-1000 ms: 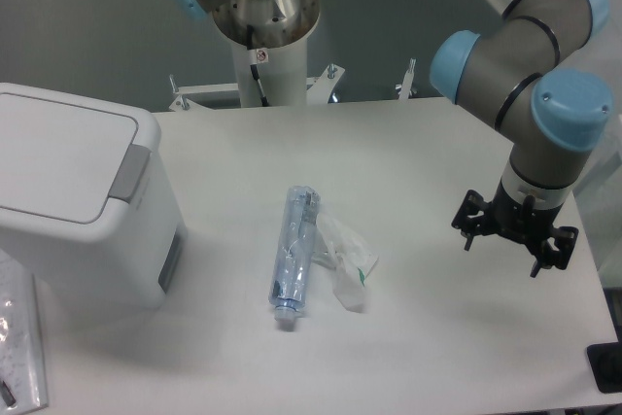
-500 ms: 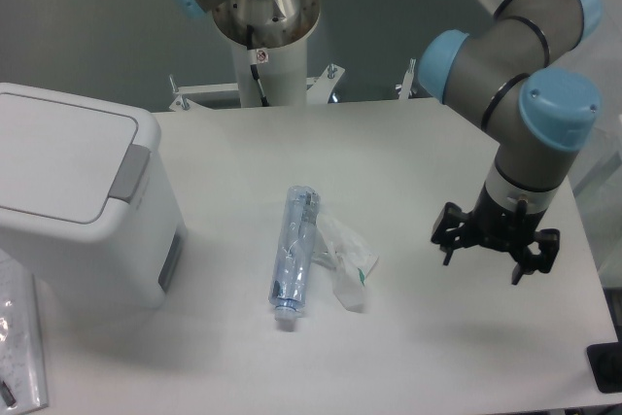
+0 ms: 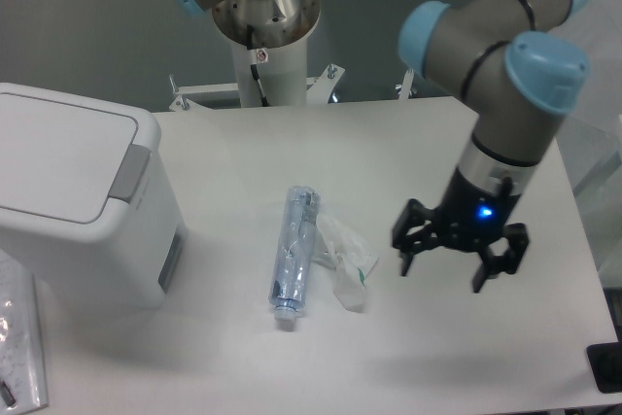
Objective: Open the trash can
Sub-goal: 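Move the open gripper across the table toward the trash can lid, then lower the gripper fingers onto the lid's front edge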
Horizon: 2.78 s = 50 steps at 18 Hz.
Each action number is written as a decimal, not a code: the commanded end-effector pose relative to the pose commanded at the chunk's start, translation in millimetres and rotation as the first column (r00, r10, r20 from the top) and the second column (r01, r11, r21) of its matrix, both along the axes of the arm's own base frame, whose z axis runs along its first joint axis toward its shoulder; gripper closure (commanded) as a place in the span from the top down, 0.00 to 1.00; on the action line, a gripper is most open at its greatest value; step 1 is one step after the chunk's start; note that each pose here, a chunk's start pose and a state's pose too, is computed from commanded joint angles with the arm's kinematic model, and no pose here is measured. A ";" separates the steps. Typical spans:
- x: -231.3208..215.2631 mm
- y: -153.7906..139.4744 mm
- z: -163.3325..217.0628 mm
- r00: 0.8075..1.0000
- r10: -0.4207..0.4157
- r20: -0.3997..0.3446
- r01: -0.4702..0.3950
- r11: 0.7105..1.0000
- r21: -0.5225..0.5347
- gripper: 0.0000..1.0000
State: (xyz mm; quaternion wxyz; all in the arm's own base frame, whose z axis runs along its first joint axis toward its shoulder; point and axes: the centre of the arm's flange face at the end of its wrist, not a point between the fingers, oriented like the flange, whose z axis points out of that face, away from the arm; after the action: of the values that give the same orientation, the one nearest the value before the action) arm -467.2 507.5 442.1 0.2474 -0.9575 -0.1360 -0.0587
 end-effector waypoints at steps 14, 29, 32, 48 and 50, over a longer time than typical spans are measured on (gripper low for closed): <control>161.6 29.1 34.8 0.984 -0.134 -0.119 0.146 0.983 0.107 1.00; 238.3 -0.3 54.8 0.999 0.024 0.039 -0.029 0.990 0.140 1.00; 238.8 0.6 50.9 0.998 0.030 0.051 -0.037 0.990 0.135 1.00; 255.5 13.7 34.0 0.995 0.029 0.099 -0.040 0.994 0.105 1.00; 255.3 13.9 32.2 0.994 0.030 0.102 -0.040 0.994 0.101 1.00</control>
State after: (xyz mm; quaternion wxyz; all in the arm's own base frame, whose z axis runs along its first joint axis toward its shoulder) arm -211.8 521.3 474.2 0.2903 -0.9368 -0.1618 -0.1094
